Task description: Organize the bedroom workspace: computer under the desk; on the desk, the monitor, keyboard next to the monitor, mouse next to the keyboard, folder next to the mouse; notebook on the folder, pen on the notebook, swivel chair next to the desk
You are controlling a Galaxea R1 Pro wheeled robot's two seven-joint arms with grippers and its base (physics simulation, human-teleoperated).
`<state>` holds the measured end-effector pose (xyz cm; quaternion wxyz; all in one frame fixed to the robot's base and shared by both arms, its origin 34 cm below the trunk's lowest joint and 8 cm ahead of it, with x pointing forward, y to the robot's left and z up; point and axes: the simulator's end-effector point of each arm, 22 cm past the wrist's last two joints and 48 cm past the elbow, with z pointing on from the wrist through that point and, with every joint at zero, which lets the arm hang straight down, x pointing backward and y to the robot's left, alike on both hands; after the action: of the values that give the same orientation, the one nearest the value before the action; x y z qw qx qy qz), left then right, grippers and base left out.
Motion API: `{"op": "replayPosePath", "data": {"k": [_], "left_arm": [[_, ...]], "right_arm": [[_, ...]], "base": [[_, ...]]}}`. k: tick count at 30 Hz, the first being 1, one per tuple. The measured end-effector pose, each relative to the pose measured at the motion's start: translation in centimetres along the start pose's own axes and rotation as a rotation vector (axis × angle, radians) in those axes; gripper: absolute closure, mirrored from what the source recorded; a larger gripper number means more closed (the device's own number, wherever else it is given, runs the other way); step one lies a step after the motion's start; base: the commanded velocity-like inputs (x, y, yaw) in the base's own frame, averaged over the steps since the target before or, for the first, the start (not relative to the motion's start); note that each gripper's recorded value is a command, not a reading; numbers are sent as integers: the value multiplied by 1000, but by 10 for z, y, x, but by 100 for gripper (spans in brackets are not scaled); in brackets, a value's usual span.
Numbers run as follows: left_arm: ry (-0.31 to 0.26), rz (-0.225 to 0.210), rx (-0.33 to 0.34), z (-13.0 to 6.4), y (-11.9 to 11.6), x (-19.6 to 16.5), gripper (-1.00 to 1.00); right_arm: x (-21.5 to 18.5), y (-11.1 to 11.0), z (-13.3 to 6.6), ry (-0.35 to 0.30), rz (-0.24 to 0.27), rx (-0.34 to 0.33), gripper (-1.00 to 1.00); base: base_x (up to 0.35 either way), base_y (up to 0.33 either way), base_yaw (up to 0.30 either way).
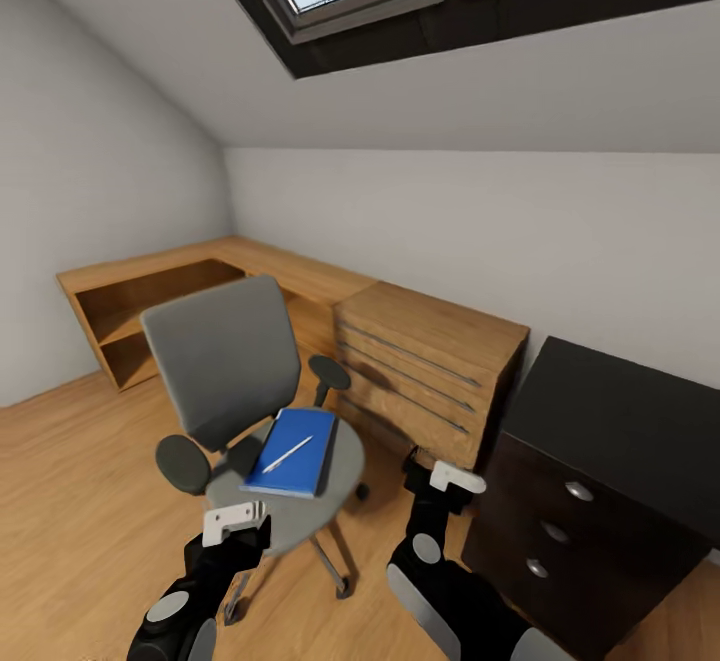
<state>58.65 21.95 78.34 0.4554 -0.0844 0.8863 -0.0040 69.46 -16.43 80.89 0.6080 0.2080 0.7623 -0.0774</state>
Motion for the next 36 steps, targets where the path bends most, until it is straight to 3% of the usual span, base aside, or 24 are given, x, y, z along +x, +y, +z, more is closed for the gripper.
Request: {"op": "replayPosePath", "data": {"k": [7, 8, 11, 15, 36], "left_arm": [[2, 1, 0, 1, 0, 1, -100], [5, 1, 0, 1, 0, 1, -100], [6, 1, 0, 1, 0, 2, -100], [5, 1, -1, 1, 0, 1, -100], [5, 0, -2, 1, 1, 1, -100]], "right_arm": [[4, 10, -7, -3, -24, -34, -100], [8, 21, -15, -8, -48, -72, -100], [11, 30, -21, -14, -68, -102, -100], [9, 36, -26, -18, -65, -122, -100], [8, 37, -26, -19, -62, -123, -100]], "base": [[113, 178, 31], [17, 25, 3], [10, 14, 2], [3, 4, 41], [0, 0, 242]]}}
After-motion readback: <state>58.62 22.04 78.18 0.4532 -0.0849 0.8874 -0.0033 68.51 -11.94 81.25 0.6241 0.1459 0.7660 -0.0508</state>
